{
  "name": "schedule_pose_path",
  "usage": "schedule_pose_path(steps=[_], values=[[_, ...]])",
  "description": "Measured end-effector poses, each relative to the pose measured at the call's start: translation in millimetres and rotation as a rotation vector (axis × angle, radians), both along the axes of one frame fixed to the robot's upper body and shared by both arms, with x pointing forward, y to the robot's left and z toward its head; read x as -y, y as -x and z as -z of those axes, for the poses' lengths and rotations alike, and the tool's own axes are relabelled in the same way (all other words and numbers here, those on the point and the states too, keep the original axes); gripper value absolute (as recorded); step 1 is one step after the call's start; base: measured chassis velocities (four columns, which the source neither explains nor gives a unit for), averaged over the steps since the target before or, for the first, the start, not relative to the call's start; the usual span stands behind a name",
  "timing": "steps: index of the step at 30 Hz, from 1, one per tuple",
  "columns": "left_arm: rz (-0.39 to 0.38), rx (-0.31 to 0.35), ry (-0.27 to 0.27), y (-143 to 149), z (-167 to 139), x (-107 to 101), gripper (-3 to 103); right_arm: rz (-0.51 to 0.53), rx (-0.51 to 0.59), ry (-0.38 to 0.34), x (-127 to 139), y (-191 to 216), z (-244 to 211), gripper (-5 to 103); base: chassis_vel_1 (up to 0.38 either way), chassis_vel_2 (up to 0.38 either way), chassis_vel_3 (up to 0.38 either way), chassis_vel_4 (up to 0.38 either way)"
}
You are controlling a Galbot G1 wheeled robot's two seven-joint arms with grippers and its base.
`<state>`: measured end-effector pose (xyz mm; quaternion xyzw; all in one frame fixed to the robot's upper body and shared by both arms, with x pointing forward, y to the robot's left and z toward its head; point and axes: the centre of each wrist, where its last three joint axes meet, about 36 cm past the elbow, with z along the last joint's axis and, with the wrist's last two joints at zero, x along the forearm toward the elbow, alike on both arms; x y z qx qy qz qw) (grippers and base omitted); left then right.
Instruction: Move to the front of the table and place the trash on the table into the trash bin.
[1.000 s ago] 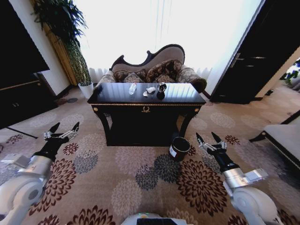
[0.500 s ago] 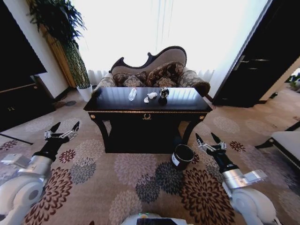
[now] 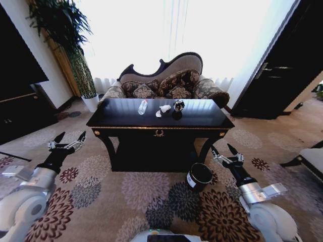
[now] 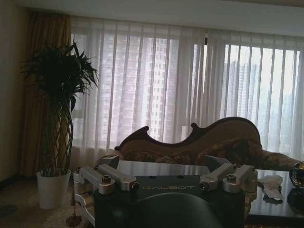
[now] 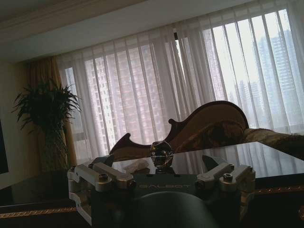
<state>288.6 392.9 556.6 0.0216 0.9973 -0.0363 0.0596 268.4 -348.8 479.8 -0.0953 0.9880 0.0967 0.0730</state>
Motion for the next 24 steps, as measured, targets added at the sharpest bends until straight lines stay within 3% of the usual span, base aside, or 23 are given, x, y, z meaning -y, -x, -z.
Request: schedule_pose_path(steps=[4, 24], values=[[0.0, 0.0, 0.0, -0.1, 0.0, -0.2, 98, -0.001, -0.002, 0.002, -0.3, 1.0, 0.8, 100, -0.152, 0.182, 0.171, -0.174], [0.005, -0.003, 0.002, -0.9, 0.9, 0.8, 98, -0.004, -0.007, 0.016, 0.1, 1.0, -0.1, 100, -0.163, 0.158, 0.163, -0.167]])
